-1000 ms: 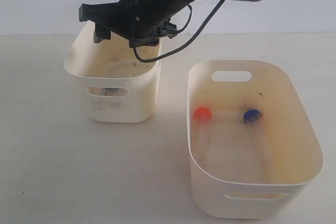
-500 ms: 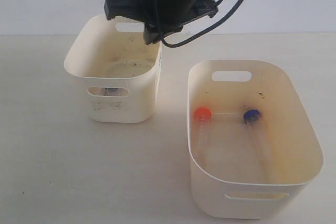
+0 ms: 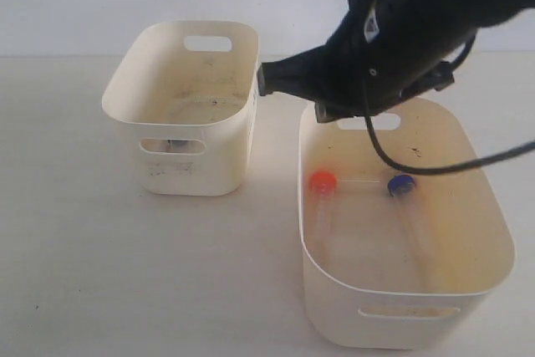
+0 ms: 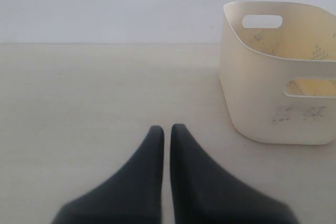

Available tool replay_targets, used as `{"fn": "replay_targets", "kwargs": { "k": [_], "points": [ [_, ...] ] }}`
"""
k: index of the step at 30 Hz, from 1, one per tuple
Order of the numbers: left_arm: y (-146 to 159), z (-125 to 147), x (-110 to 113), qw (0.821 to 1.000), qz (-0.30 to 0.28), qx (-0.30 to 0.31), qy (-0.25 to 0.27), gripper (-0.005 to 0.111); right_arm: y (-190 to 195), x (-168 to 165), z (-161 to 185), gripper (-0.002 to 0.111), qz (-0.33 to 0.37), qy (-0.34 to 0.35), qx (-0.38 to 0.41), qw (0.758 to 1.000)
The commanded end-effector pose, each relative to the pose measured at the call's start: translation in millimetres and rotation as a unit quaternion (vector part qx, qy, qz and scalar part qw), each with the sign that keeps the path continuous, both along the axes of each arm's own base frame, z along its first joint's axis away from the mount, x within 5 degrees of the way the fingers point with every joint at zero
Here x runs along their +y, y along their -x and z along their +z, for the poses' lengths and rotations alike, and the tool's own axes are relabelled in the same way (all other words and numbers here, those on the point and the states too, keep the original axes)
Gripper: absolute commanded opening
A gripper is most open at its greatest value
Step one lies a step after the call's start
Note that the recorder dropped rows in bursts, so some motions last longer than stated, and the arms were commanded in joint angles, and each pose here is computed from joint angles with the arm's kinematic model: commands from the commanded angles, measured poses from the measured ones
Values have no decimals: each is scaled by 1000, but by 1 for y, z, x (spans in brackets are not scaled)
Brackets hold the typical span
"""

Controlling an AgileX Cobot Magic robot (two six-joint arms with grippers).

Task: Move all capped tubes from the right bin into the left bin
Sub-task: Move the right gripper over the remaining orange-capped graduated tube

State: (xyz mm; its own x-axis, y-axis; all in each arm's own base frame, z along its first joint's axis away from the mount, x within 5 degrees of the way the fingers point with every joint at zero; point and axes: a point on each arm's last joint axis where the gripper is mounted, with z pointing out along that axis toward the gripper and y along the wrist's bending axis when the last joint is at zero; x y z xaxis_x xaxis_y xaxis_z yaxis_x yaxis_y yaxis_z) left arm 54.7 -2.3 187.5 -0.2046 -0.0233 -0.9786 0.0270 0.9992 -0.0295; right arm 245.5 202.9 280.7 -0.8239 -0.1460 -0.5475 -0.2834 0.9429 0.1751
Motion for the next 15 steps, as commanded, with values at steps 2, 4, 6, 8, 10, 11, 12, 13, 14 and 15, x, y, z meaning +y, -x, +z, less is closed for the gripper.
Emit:
{"fn": "replay_targets", "kwargs": {
  "k": [2, 4, 6, 8, 10, 11, 12, 13, 14, 15],
  "points": [
    [0, -1, 0, 1000, -1, 1, 5, 4, 16, -16, -10, 0, -26, -21, -8, 999],
    [0, -1, 0, 1000, -1, 1, 5, 4, 17, -21, -20, 0, -38, -25, 1, 999],
    [0, -1, 0, 1000, -1, 1, 5, 4, 17, -29, -32, 0, -55, -29, 9, 998],
    [0, -1, 0, 1000, -1, 1, 5, 4, 17, -36, -42, 0, -76, -36, 22, 996],
    [0, -1, 0, 1000, -1, 1, 5, 4, 17, -41, -47, 0, -91, -38, 33, 995],
    [0, -1, 0, 1000, -1, 1, 5, 4, 18, -41, -48, 0, -90, -39, 37, 995],
    [0, -1, 0, 1000, -1, 1, 5, 4, 18, -41, -48, 0, -88, -38, 37, 995],
    [0, -1, 0, 1000, -1, 1, 5, 4, 18, -41, -48, 0, -90, -42, 39, 994],
    [0, -1, 0, 1000, -1, 1, 5, 4, 18, -40, -47, 0, -87, -49, 37, 994],
    [0, -1, 0, 1000, -1, 1, 5, 4, 17, -39, -46, 0, -78, -50, 31, 995]
  ]
}}
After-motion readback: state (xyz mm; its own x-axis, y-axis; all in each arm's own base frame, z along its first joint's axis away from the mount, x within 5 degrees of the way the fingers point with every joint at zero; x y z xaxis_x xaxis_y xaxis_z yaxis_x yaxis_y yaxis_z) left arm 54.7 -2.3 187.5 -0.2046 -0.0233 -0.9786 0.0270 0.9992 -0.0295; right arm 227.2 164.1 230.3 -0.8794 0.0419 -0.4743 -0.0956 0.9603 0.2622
